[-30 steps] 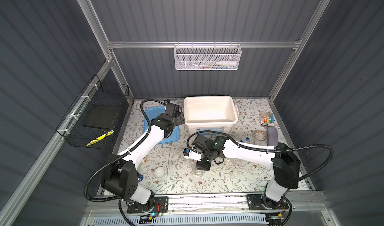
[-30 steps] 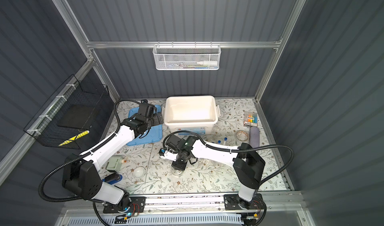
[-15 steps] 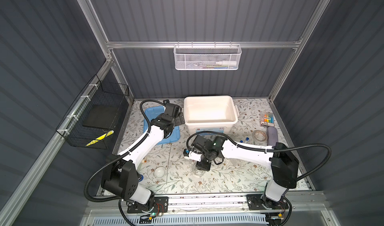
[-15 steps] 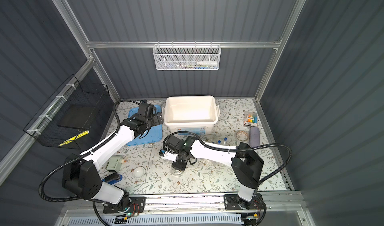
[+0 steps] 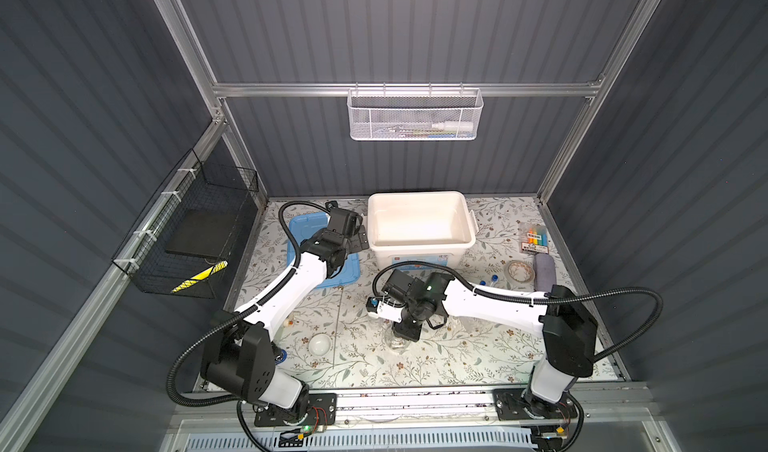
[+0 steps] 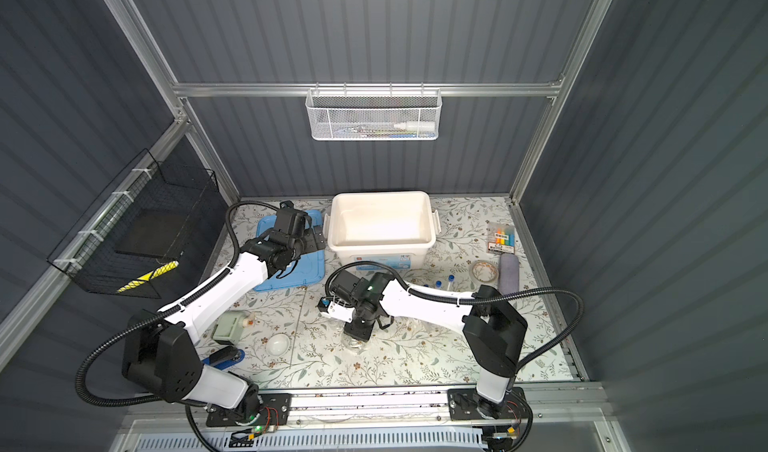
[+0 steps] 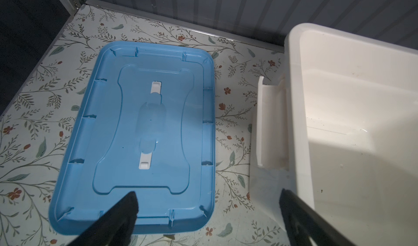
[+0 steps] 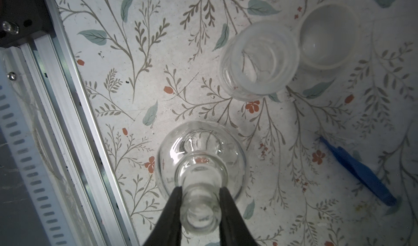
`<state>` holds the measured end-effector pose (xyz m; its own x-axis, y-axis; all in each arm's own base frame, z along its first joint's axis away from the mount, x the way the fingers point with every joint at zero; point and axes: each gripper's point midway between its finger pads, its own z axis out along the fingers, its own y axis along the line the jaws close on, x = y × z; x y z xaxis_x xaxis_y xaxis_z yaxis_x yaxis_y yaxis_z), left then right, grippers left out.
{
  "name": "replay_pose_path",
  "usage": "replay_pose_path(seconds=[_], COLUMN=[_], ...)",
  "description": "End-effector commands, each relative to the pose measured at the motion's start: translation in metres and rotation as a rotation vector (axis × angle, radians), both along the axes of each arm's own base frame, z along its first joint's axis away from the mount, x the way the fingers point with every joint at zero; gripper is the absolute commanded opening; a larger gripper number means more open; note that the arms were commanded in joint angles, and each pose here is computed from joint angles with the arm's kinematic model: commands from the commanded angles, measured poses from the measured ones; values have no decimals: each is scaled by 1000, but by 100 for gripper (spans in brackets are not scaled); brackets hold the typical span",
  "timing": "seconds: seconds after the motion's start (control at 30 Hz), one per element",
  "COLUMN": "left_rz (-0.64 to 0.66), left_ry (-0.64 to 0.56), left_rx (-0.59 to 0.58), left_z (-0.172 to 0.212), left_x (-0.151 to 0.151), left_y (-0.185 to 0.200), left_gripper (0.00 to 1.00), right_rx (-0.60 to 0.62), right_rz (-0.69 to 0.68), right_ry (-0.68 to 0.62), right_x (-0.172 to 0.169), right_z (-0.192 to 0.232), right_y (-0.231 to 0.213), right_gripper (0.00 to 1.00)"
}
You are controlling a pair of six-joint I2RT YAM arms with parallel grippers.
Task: Organize the chemistry lab equipment
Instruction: 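Close the right gripper on the flask neck and lift it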
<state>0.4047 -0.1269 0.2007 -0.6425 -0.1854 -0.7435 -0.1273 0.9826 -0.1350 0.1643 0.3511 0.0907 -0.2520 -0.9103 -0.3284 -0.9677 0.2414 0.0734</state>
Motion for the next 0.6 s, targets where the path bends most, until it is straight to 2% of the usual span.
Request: replay_pose_path(seconds=[0.0, 0.57], left_rz=[13, 15], left_ry=[-17, -18], left_rx=[-21, -29], left_z=[6, 6], left_x=[-1, -1], left_y=[3, 3], left_gripper=[100, 100], right_rx=[4, 43], right_rz=[1, -12], right_ry=[7, -18], right_x=[-2, 2], right_z=[6, 26], right_y=[5, 11], right_gripper=[21, 19])
